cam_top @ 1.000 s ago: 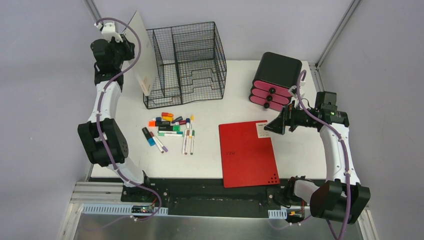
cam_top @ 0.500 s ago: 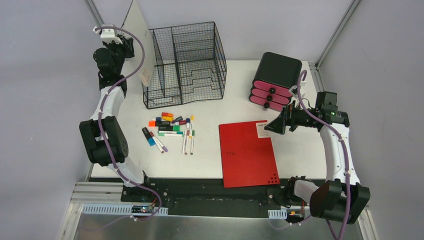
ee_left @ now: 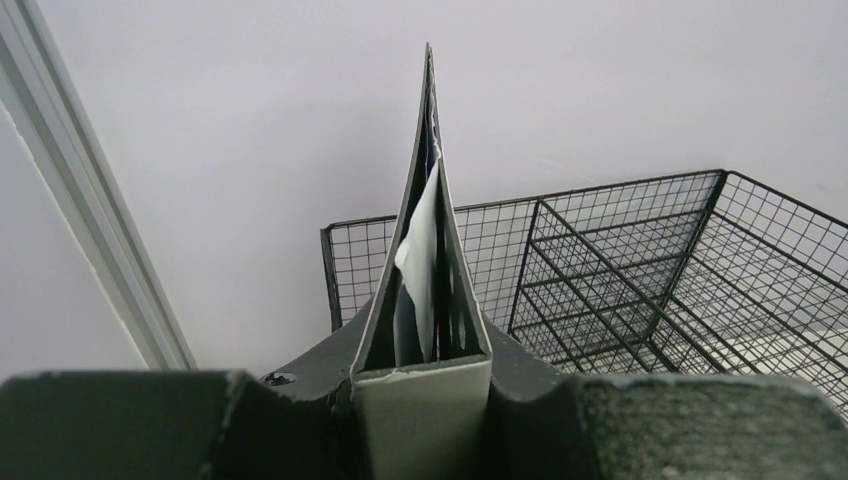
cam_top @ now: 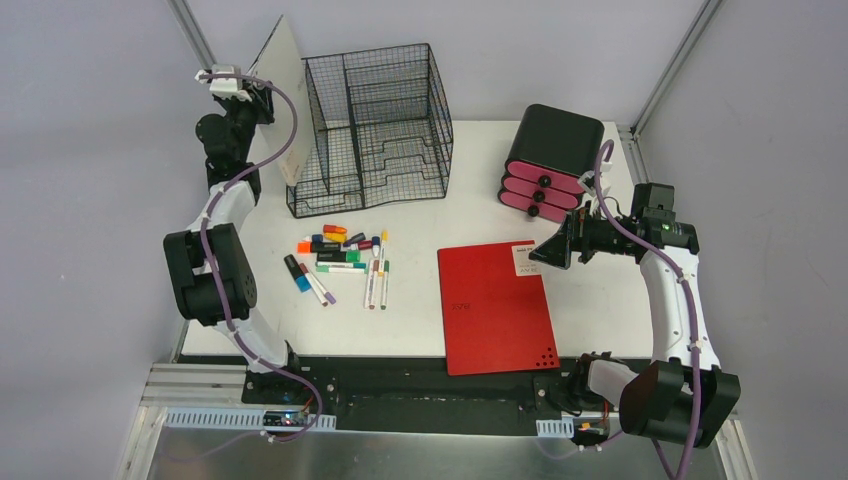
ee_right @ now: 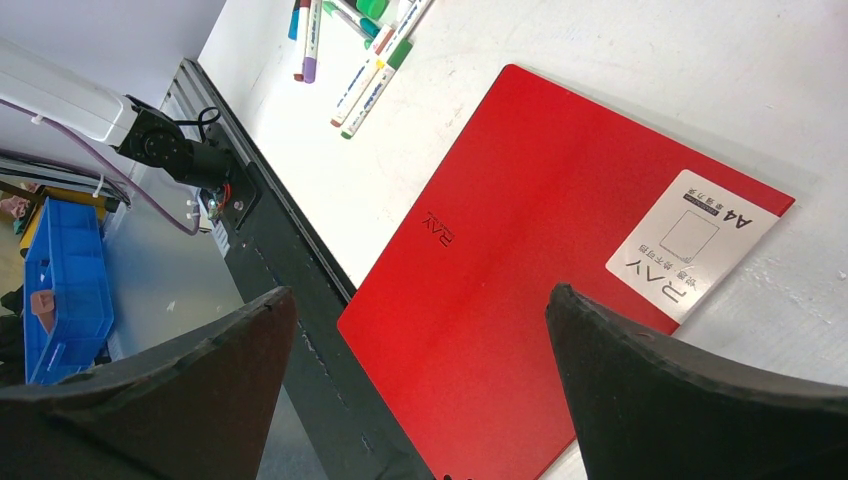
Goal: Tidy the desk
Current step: Place the folder in the storage box.
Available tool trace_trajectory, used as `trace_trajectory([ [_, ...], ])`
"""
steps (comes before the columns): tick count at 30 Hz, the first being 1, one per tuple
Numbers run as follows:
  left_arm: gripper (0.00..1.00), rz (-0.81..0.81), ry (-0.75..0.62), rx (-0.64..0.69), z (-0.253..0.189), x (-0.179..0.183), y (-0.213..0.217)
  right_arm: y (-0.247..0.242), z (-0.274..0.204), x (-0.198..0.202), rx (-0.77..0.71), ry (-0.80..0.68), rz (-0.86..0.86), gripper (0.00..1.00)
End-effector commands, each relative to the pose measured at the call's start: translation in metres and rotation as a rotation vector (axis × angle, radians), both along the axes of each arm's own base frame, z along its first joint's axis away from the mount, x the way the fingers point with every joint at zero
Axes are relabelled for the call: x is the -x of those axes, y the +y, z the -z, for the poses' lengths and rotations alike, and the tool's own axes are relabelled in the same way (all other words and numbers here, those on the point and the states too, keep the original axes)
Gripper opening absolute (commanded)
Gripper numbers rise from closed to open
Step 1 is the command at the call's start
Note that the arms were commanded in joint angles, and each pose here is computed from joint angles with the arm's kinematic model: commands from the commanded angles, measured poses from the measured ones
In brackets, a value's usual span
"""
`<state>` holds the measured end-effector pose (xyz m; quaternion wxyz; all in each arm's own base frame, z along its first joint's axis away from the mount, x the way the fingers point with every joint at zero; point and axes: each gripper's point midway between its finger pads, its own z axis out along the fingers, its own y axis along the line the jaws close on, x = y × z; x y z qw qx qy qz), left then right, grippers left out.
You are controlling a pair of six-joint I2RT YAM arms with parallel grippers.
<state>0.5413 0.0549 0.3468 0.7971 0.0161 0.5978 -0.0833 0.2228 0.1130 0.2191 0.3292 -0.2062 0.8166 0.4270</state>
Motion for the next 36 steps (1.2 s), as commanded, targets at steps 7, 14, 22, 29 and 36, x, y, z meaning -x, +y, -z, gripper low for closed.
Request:
trace_trajectory([
  [7, 0.00, 0.033, -0.097, -0.005, -0.022, -0.012, -0.007, -0.004, -0.012, -0.007, 0.021, -0.072, 0.002, 0.99],
  [14, 0.00, 0.045, -0.101, -0.018, -0.015, -0.021, -0.008, -0.004, -0.011, -0.008, 0.022, -0.068, 0.003, 0.99],
  [22, 0.01, 0.052, -0.060, 0.008, 0.023, -0.024, -0.009, -0.005, -0.009, -0.009, 0.025, -0.063, 0.005, 0.99],
  [29, 0.75, 0.006, -0.031, 0.069, 0.027, -0.007, -0.004, -0.004, -0.010, -0.008, 0.020, -0.062, 0.002, 0.99],
  [36, 0.82, -0.232, 0.091, 0.318, 0.034, 0.027, 0.031, -0.003, -0.011, -0.007, 0.015, -0.065, -0.002, 0.99],
])
